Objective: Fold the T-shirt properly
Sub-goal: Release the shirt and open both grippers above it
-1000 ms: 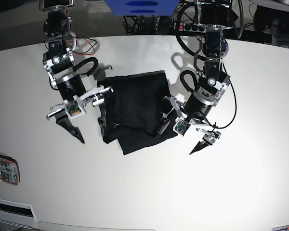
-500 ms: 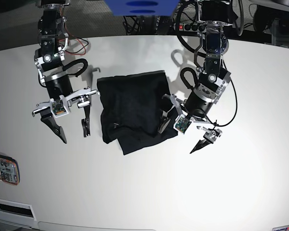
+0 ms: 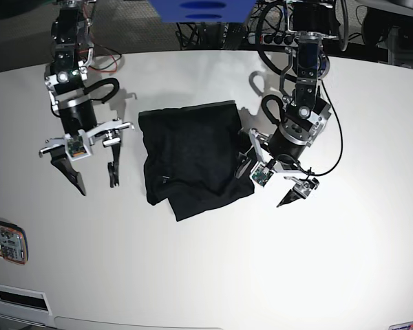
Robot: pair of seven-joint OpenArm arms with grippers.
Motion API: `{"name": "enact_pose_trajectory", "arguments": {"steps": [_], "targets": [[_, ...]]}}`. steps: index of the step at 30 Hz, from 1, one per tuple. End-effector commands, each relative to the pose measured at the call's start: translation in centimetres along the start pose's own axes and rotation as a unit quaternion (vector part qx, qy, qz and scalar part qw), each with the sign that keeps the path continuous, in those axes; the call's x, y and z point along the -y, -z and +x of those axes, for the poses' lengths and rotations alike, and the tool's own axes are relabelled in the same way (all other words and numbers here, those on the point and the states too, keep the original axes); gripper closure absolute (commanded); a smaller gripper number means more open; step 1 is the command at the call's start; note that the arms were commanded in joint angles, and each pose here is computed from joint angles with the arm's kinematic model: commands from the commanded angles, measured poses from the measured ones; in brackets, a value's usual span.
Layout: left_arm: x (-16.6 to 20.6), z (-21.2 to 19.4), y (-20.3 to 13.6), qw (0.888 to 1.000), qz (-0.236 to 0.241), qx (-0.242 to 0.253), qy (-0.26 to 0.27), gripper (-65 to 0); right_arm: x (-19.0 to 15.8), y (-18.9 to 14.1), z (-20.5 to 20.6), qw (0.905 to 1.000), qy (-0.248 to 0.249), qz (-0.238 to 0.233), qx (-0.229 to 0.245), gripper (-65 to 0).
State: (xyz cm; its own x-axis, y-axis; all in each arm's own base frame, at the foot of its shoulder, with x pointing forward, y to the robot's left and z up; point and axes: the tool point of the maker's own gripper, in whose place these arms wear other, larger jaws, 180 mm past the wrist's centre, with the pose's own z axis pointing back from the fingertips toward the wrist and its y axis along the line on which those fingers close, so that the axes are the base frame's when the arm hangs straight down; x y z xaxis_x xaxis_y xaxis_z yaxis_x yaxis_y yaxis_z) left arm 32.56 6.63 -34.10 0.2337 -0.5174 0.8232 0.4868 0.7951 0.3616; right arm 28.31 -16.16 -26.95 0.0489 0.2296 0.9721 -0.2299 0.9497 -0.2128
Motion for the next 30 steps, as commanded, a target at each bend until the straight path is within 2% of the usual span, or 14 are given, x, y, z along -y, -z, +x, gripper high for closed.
{"name": "enact_pose_trajectory", "arguments": {"steps": [1, 7, 12, 17, 20, 23, 26, 30], "targets": [[-0.6, 1.5, -0.1, 1.0, 0.004, 0.029, -0.007, -65.0, 0.8, 0.1, 1.5, 0.9996, -0.008, -0.008, 0.028, -37.7], [-0.9, 0.9, -0.7, 0.997, -0.021, 0.044, -0.052, -65.0, 2.0, -1.0, 0.8, 0.9995, -0.013, -0.025, 0.014, -37.7], [-1.6, -1.0, -1.2, 0.998, -0.032, 0.016, -0.048, -65.0, 2.0, -1.3, 0.5, 0.9996, -0.013, -0.026, 0.008, -37.7], [-0.4, -1.6, -1.8, 0.997, -0.076, 0.009, -0.026, -65.0, 2.3, -1.9, 0.1, 0.9994, -0.015, -0.031, 0.001, -37.7], [-1.8, -0.4, -2.2, 0.997, -0.051, 0.029, -0.045, -65.0, 2.3, -1.9, 0.1, 0.9994, -0.015, -0.031, 0.001, -37.7], [-3.0, 2.0, -3.1, 0.991, -0.048, 0.081, -0.095, -65.0, 2.2, -2.7, -0.6, 0.9994, -0.013, -0.031, -0.012, -37.7], [-4.0, 2.9, -4.2, 0.985, -0.067, 0.108, -0.121, -65.0, 2.3, -3.8, -1.6, 0.9989, -0.012, -0.033, -0.031, -37.7], [-4.7, 2.5, -5.1, 0.98, -0.108, 0.102, -0.133, -65.0, 4.2, -5.3, -1.3, 0.9978, -0.026, -0.058, -0.019, -37.7]]}}
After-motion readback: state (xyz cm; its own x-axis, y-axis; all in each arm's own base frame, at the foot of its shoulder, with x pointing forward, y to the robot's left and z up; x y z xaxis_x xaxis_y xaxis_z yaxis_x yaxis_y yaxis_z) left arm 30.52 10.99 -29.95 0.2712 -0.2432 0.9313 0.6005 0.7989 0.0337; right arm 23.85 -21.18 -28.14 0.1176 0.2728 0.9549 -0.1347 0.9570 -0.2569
